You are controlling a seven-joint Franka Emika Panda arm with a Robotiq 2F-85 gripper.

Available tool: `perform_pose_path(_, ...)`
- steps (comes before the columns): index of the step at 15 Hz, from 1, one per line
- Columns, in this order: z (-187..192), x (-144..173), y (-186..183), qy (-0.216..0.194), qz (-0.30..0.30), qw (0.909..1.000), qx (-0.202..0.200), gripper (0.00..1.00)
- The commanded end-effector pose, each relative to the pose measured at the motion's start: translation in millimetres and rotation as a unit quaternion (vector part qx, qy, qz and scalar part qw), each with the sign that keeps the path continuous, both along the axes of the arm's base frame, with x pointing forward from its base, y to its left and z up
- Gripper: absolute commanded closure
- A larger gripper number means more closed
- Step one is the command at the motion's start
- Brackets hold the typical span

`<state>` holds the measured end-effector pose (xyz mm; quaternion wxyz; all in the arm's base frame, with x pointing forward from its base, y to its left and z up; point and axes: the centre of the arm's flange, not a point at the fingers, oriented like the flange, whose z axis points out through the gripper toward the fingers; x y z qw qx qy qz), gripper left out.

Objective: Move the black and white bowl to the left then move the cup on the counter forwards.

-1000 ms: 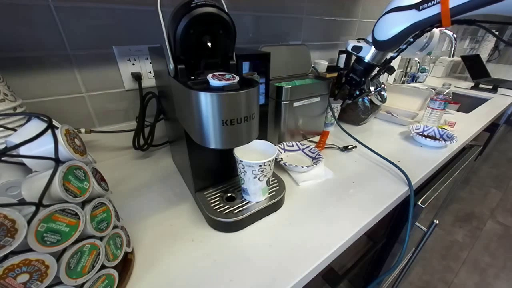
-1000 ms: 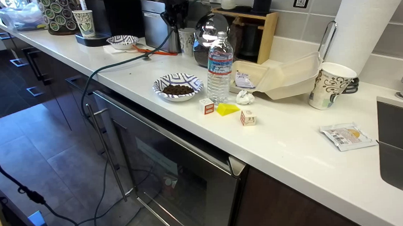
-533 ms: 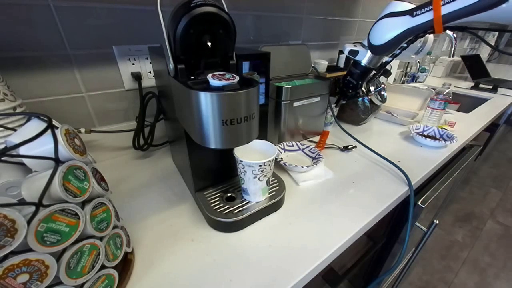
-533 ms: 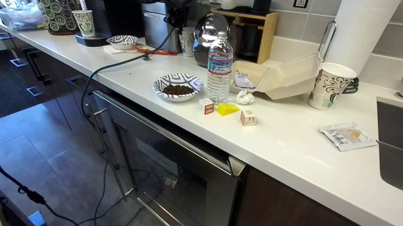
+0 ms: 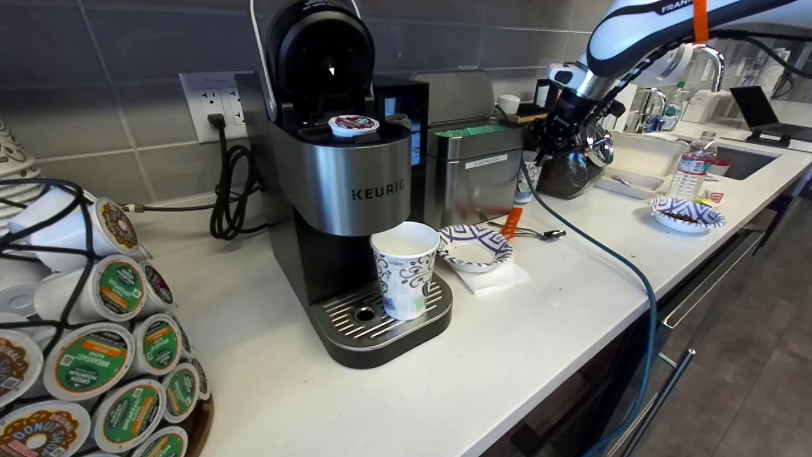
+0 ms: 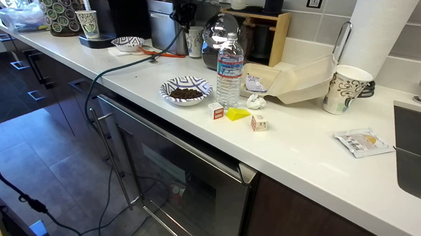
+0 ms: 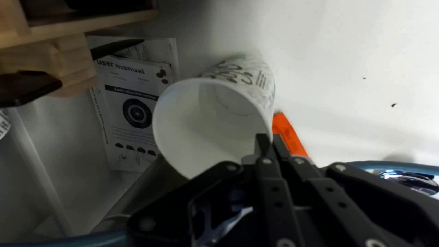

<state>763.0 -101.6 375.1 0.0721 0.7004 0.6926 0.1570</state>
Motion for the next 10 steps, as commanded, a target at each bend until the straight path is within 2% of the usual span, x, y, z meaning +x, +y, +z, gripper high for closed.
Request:
perform_pose_path(1,38.2,-37.0,-1.3,0.0,0.009,0.9999,-0.005,0.99)
perform_pose_path(4,49.0,-66.1,-9.1,0.005,0.0,0.9999,-0.011,0.99)
perform_pose_path(8,49.7,-125.9,-6.2,0.016,-0.007,0.9998,0.006,0.99)
perform_pose_path(10,53.8,-148.3,0.2,0.009,-0.016,0.9996,0.021,0.99)
